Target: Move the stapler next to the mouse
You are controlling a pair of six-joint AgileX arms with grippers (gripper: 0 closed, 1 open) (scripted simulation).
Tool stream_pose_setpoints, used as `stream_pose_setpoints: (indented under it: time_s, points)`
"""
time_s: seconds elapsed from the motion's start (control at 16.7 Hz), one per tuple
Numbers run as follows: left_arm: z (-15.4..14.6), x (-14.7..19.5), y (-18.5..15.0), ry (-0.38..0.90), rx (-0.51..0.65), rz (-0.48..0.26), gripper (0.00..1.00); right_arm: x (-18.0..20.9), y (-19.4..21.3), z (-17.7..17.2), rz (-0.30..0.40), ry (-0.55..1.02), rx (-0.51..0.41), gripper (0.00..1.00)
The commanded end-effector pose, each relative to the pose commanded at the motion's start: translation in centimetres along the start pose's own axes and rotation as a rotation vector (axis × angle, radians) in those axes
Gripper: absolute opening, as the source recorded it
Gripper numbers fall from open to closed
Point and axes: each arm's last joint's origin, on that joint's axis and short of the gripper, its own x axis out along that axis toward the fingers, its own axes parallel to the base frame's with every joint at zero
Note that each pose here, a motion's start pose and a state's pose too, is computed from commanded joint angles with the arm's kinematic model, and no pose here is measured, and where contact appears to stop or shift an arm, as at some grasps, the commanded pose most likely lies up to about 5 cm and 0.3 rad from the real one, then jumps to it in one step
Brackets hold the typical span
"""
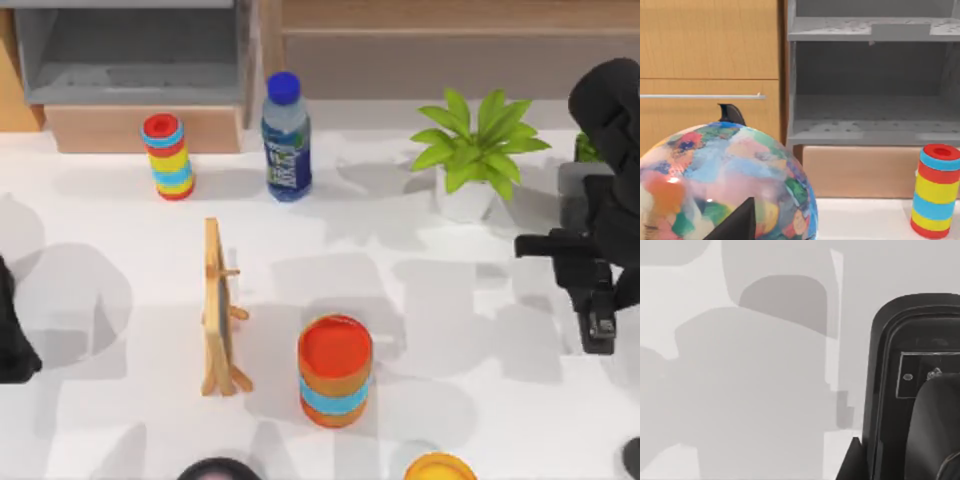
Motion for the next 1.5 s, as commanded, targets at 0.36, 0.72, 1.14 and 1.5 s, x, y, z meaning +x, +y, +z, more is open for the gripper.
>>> stream_pose_setpoints:
  time_s: [0.36, 0.72, 1.14, 1.5]
  points:
    - [0.0, 0.0, 0.0, 0.000, 0.000, 0.000, 1.00, -0.4, -4.7, 2.1, 0.004, -0.001, -0.067, 0.00]
    - [0.0, 0.0, 0.0, 0.000, 0.000, 0.000, 1.00, -0.6, -4.6, 2.0, 0.003, -0.006, -0.069, 0.00]
    - [0.0, 0.0, 0.0, 0.000, 0.000, 0.000, 1.00, -4.4, -4.4, 1.6, -0.012, -0.084, -0.063, 0.00]
    - [0.0, 0.0, 0.0, 0.000, 0.000, 0.000, 1.00, -8.8, -4.2, 0.5, -0.021, -0.195, -0.067, 0.00]
